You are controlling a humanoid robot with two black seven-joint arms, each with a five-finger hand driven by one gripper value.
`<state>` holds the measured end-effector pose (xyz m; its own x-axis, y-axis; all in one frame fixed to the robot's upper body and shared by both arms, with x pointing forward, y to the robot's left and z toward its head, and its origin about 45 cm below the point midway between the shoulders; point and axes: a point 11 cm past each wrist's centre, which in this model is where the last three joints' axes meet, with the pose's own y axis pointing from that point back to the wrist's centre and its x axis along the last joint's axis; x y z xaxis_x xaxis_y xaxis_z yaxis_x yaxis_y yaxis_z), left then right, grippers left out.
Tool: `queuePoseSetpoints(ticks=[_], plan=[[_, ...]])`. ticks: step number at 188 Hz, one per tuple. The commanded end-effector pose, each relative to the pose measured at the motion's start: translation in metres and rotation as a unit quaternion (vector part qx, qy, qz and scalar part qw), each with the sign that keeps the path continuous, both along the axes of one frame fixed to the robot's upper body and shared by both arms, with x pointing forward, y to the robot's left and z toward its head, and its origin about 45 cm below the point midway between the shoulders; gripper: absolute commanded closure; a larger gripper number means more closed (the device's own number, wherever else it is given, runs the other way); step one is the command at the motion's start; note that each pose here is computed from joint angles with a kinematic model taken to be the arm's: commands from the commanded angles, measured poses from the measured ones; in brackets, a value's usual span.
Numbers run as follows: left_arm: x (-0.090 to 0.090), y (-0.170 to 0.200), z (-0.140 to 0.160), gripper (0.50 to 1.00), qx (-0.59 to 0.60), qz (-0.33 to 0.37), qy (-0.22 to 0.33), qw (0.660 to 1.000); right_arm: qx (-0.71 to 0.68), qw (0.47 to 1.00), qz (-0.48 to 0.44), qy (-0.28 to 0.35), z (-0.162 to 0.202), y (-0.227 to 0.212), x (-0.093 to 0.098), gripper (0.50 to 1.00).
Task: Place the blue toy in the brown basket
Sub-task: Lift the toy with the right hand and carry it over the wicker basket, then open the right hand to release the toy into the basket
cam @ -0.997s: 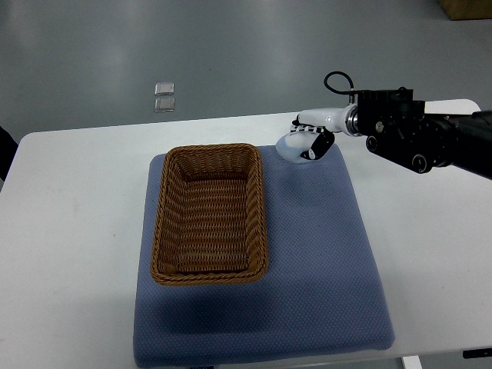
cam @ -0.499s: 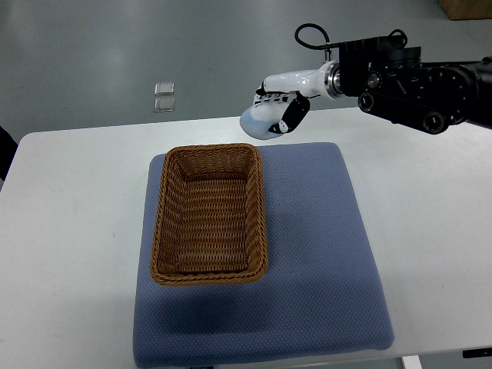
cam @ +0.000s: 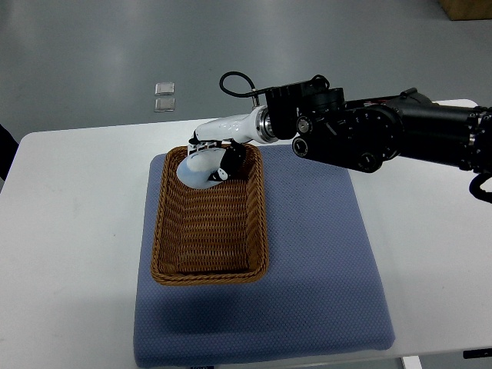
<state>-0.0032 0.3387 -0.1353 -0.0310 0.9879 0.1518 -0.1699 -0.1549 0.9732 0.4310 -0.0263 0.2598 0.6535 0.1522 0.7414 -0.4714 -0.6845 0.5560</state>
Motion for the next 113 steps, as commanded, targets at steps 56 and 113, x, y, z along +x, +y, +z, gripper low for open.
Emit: queuePoseSetpoints(ticks=[56, 113], plan=[[0.002, -0.001, 0.000, 0.500, -0.001, -0.001, -0.002, 1.000, 0.016, 1.000, -0.012, 0.024, -0.041, 0.003, -0.015, 0.756], [0.004, 0.000, 0.000, 0.500, 0.001, -0.001, -0.003, 1.000, 0.014, 0.999, -0.017, 0.034, -0.049, -0.001, -0.016, 0.656]])
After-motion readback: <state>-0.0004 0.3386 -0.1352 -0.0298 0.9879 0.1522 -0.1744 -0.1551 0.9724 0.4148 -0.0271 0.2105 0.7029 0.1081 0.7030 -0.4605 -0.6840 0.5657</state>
